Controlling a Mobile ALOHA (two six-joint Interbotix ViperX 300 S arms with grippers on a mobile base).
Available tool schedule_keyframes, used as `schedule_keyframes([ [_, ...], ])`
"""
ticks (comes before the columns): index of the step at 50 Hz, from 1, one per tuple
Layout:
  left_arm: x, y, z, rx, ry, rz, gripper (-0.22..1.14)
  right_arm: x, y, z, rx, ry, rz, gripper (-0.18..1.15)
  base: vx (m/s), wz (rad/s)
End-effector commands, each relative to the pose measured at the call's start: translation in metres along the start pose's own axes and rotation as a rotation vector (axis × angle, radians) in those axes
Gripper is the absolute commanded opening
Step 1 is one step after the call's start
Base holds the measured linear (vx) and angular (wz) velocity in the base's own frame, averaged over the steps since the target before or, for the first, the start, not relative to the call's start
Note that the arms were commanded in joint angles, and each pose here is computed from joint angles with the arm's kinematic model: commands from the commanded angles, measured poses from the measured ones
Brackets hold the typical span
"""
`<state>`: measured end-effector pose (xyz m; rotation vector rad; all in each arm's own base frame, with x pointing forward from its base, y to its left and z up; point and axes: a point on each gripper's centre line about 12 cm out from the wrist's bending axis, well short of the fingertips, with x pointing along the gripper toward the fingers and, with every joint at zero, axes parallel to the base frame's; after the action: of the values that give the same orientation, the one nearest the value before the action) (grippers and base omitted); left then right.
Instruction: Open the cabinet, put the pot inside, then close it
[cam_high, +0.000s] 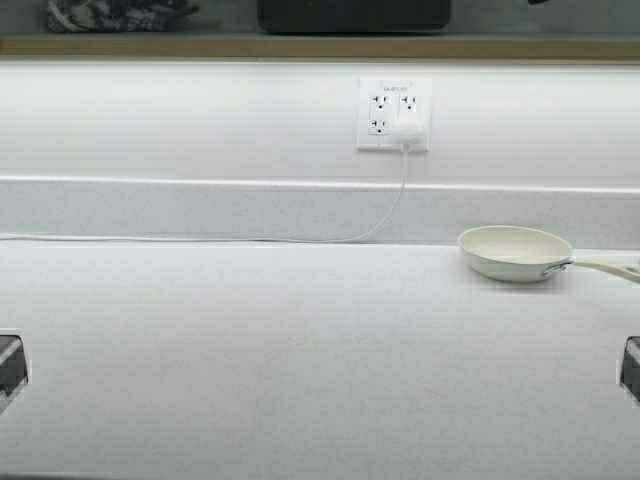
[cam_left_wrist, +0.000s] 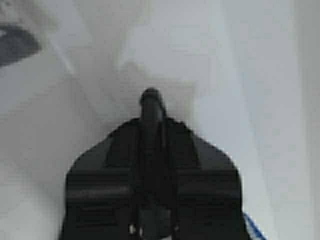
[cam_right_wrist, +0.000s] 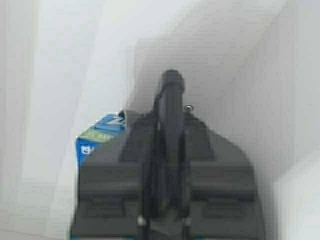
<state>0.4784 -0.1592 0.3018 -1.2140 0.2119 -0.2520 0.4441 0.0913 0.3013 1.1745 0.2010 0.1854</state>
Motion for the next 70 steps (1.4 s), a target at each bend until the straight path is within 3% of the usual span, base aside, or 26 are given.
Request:
schedule_keyframes([
  [1, -0.005, -0.022, -0.023, -0.049, 0.014, -0.077, 0.07, 0.000, 0.018, -0.007, 0.001, 0.003, 0.068, 0.11, 0.01, 0.00],
  [5, -0.007, -0.019, -0.020, -0.094, -0.022, -0.103, 0.22, -0.001, 0.013, -0.006, 0.034, -0.012, 0.065, 0.26, 0.01, 0.00],
  [14, -0.012, -0.025, -0.014, -0.122, -0.082, -0.192, 0.86, -0.008, 0.007, 0.005, 0.074, -0.066, 0.121, 0.89, 0.00, 0.00],
  [16, -0.012, -0.025, -0.012, -0.138, -0.090, -0.195, 0.98, -0.009, 0.004, 0.005, 0.077, -0.068, 0.112, 0.98, 0.00, 0.00],
  [19, -0.012, -0.025, -0.011, -0.154, -0.099, -0.192, 1.06, -0.010, 0.001, 0.006, 0.080, -0.071, 0.109, 1.00, 0.00, 0.00],
  [37, -0.030, -0.017, -0.008, -0.183, -0.138, -0.201, 1.03, -0.028, -0.005, 0.017, 0.083, -0.107, 0.111, 0.99, 0.00, 0.00],
  [58, -0.095, -0.007, -0.004, -0.154, -0.169, -0.235, 0.99, -0.079, -0.007, 0.008, 0.066, -0.115, 0.184, 0.96, -0.01, 0.00],
  [63, -0.109, -0.006, -0.005, -0.113, -0.152, -0.235, 0.80, -0.094, -0.003, 0.006, 0.038, -0.107, 0.198, 0.83, -0.02, 0.00],
  [66, -0.116, -0.008, -0.008, -0.074, -0.131, -0.244, 0.57, -0.103, 0.003, 0.001, -0.017, -0.086, 0.218, 0.60, -0.03, -0.01],
  [70, -0.128, -0.010, -0.013, -0.022, -0.105, -0.256, 0.16, -0.113, 0.011, -0.011, -0.111, -0.039, 0.243, 0.23, -0.05, -0.02],
])
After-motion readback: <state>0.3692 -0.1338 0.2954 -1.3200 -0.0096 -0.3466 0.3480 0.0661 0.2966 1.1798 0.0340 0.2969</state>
